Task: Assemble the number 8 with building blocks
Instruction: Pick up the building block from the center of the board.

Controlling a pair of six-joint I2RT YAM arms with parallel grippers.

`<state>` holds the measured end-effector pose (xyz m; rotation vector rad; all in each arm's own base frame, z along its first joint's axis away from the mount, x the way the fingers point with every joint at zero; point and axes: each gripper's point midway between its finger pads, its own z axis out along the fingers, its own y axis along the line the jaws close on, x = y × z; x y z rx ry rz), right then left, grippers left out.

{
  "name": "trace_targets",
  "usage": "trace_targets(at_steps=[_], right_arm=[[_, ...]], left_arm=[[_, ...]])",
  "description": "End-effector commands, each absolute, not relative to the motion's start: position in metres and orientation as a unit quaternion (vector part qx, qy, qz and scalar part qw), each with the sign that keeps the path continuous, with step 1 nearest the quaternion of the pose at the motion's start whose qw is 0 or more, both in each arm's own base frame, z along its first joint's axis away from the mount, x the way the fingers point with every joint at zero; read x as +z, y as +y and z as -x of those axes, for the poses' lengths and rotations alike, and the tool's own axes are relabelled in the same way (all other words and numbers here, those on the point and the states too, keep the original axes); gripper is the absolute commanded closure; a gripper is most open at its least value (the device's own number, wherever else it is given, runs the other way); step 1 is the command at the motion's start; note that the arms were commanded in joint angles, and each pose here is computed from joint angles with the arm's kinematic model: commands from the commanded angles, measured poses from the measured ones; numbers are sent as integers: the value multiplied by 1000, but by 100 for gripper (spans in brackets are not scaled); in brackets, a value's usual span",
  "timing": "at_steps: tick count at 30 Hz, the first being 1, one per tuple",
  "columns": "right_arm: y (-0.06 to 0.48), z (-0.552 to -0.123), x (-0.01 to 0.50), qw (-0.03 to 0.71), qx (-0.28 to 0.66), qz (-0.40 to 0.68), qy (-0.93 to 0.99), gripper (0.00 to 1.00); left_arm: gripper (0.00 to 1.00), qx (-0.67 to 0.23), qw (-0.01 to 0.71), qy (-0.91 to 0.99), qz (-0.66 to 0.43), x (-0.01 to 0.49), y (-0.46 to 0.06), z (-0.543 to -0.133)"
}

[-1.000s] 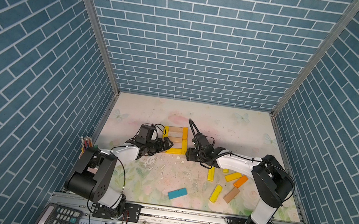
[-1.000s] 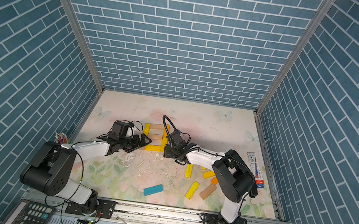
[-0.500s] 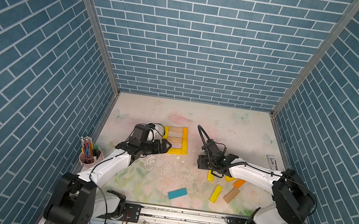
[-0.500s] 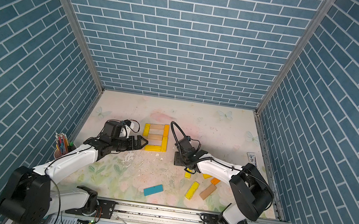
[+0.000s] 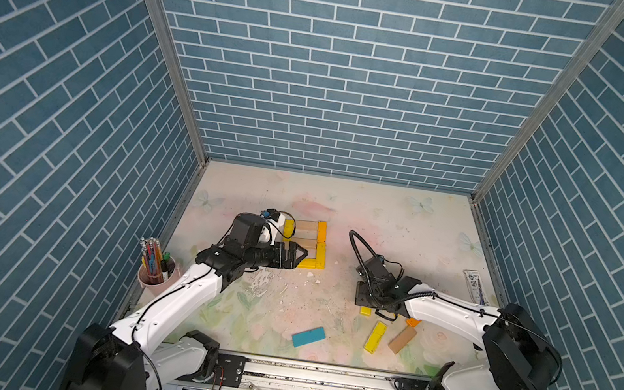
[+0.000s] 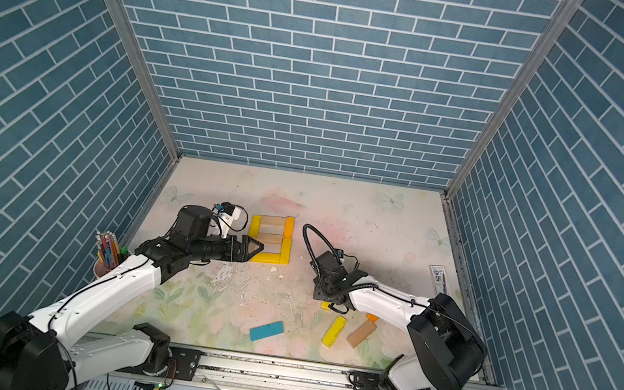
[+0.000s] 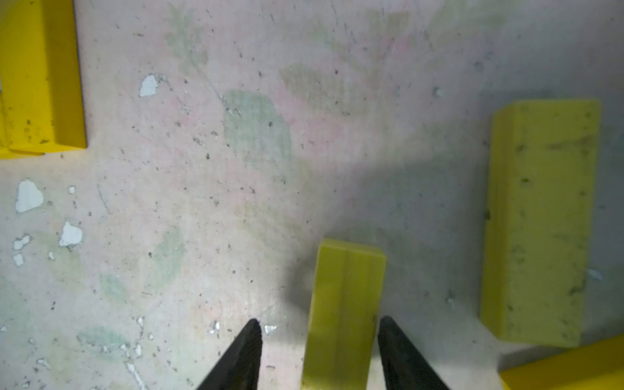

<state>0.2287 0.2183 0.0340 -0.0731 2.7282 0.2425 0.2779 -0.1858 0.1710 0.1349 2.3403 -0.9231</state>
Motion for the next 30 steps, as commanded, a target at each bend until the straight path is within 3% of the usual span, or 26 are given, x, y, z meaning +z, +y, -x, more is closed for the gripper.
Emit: trace_targets(at_steps=[1, 16, 30], right_arm=[[205, -223, 24, 185, 65, -9, 981, 44], [218, -236, 18, 185, 73, -21, 980, 63], [250, -314, 33, 191, 94, -6, 977, 70]], left_arm=[[0, -356, 307, 880, -62, 174, -192, -279], [0, -365, 304, 877, -69, 172, -198, -279], [1, -372, 315, 870, -73, 175, -199, -279]])
